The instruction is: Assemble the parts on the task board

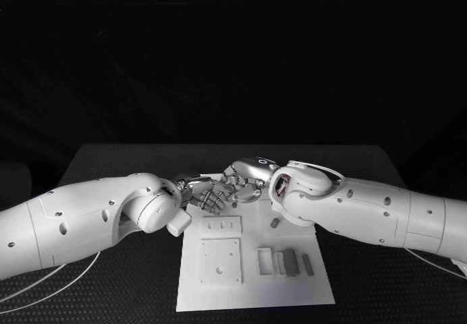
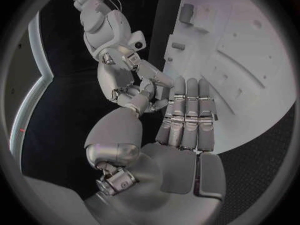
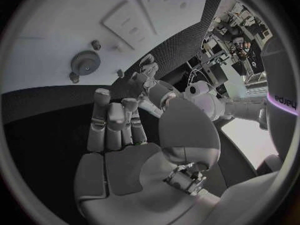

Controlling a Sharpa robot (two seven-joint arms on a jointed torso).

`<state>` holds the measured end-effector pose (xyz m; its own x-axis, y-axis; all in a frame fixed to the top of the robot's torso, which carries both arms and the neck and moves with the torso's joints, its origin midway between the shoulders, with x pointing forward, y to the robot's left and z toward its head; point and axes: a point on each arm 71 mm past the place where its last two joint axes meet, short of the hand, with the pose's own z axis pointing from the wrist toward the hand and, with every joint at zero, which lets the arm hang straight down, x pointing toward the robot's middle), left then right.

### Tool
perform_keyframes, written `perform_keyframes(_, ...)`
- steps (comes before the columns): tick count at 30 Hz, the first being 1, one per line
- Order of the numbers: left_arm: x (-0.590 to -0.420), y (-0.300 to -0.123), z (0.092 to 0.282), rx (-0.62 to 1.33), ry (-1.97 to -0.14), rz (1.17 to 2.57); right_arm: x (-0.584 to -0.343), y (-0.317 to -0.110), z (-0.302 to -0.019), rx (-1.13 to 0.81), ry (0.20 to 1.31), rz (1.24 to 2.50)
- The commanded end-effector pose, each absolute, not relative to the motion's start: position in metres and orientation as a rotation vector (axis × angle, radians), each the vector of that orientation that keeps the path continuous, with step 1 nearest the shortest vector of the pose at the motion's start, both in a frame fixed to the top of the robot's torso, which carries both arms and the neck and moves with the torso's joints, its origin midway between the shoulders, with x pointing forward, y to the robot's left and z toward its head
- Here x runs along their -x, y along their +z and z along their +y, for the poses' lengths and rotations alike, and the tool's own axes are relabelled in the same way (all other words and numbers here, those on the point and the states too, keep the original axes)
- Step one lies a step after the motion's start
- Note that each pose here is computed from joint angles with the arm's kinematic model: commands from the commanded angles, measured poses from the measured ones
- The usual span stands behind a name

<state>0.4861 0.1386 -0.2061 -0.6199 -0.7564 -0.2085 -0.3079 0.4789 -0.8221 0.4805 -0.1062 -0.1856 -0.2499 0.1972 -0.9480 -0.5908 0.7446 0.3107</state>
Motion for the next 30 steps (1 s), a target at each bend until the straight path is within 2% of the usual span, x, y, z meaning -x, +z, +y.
perform_keyframes(1, -0.4865, -0.2028, 0.1345, 0.867, -1.040, 2.148, -0.4765, -0.1877, -0.1006, 0.356, 0.760, 1.676)
perform_keyframes(30, -0.4849, -0.2024, 0.1355, 0.833, -1.021, 2.151, -0.4814, -0.1925, -0.1045, 0.368, 0.703, 1.710)
